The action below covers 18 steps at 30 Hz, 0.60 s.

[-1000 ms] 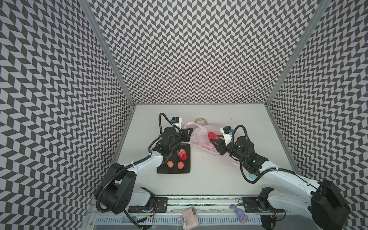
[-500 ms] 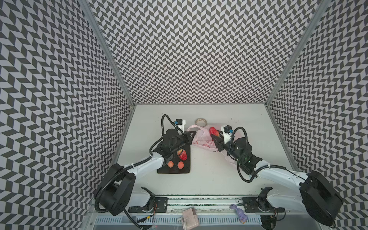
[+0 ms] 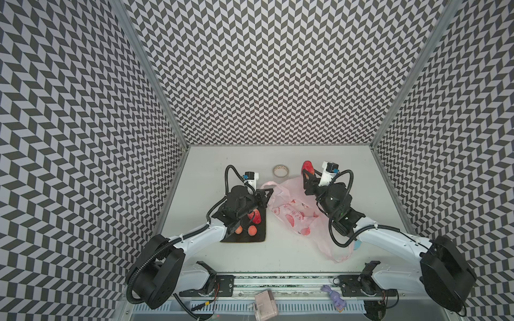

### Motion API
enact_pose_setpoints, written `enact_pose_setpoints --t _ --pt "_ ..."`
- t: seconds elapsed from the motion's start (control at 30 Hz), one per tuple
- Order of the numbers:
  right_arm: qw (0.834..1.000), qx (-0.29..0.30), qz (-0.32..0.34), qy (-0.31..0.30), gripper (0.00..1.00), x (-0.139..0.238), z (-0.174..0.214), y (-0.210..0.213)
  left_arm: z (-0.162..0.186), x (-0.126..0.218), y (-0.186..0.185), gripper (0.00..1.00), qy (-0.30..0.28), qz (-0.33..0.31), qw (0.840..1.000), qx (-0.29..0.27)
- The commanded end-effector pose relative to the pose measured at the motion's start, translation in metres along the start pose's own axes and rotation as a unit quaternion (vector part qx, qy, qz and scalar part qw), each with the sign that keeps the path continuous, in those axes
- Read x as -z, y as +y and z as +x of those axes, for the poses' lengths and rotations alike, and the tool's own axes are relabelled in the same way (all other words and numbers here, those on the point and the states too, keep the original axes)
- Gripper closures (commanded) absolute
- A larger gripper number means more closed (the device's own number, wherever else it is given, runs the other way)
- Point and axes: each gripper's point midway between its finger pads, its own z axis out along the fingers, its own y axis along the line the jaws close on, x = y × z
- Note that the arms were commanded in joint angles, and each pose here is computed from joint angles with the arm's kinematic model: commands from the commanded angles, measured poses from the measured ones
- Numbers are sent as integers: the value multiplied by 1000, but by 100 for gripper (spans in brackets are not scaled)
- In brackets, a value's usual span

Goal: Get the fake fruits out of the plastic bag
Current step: 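Lift the strawberry out with the right gripper while the left releases the bag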

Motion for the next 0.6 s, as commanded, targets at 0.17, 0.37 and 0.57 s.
enact_pose_setpoints --t 0.17,0.37,0.57 --pt "999 46 -17 8 72 21 -26 13 -14 -6 -12 42 -12 22 999 -42" --pt "996 82 -34 7 72 39 -34 15 -25 5 -24 10 -9 21 997 -77" --pt "988 133 -70 32 72 41 -39 33 -28 35 -37 0 -8 21 992 -126"
